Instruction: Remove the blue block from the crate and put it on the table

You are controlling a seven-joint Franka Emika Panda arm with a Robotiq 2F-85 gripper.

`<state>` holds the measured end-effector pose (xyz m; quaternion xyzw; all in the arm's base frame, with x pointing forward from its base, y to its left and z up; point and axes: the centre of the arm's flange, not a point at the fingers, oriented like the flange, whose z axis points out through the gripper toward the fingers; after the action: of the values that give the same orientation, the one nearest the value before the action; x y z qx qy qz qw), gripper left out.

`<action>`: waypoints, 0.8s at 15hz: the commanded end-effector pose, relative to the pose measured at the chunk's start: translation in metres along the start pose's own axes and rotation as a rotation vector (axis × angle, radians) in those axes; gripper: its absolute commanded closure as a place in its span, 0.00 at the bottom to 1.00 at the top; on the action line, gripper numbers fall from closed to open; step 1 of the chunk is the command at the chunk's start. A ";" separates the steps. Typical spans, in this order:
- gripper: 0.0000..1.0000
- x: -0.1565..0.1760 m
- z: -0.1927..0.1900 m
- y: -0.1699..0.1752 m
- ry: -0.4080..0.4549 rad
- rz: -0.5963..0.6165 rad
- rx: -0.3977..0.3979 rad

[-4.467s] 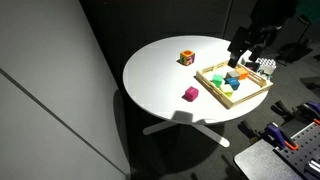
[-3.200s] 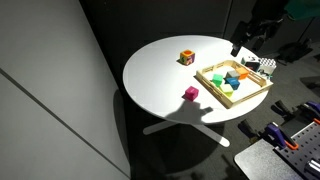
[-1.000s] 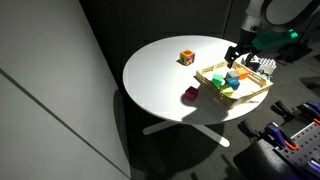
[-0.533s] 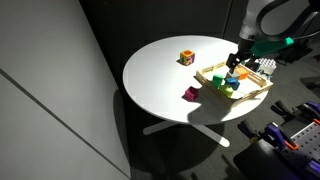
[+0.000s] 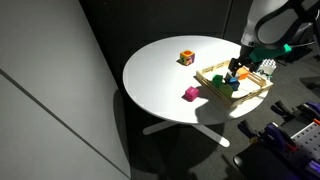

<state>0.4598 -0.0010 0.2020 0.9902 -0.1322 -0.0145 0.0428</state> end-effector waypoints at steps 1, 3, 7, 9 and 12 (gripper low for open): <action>0.00 0.014 0.017 -0.003 0.013 0.034 -0.008; 0.00 0.018 0.026 -0.004 0.009 0.037 -0.013; 0.00 0.027 0.043 -0.008 0.004 0.041 -0.026; 0.00 0.031 0.050 -0.009 0.001 0.042 -0.031; 0.00 0.037 0.059 -0.012 -0.004 0.037 -0.036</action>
<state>0.4831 -0.0043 0.1500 0.9879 -0.1416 -0.0234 0.0581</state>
